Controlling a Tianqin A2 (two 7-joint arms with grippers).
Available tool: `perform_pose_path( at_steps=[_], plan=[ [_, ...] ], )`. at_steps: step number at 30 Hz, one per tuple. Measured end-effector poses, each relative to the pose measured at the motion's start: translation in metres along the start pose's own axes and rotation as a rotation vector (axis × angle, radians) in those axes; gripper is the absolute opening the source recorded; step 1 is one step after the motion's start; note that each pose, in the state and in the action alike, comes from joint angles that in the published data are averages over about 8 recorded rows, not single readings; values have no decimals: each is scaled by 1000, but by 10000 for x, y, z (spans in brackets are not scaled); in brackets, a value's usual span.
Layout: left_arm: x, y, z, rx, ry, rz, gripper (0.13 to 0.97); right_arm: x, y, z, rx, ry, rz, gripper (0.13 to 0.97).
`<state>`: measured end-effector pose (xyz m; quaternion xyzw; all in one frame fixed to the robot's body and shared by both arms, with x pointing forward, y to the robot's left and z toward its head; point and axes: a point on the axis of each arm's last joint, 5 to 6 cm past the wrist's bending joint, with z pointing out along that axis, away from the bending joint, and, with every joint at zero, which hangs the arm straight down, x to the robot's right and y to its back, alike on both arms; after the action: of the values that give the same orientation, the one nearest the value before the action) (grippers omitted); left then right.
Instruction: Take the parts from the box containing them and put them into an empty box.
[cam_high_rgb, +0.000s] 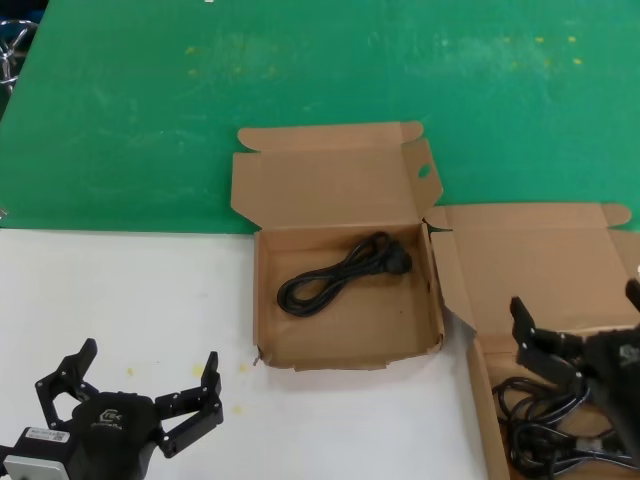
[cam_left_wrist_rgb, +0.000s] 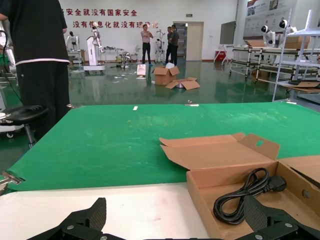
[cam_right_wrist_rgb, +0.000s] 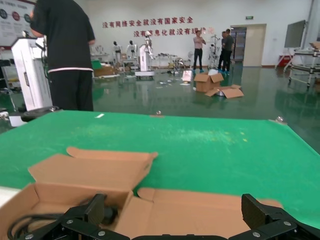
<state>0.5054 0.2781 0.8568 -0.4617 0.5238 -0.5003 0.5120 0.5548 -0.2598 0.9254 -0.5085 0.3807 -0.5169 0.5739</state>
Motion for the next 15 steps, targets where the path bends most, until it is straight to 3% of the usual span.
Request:
perform_pose_path(
  at_steps=[15],
  plan=[
    [-11, 10, -18, -4, -8, -2, 966, 31, 344, -332, -91, 78, 5, 966]
  ],
)
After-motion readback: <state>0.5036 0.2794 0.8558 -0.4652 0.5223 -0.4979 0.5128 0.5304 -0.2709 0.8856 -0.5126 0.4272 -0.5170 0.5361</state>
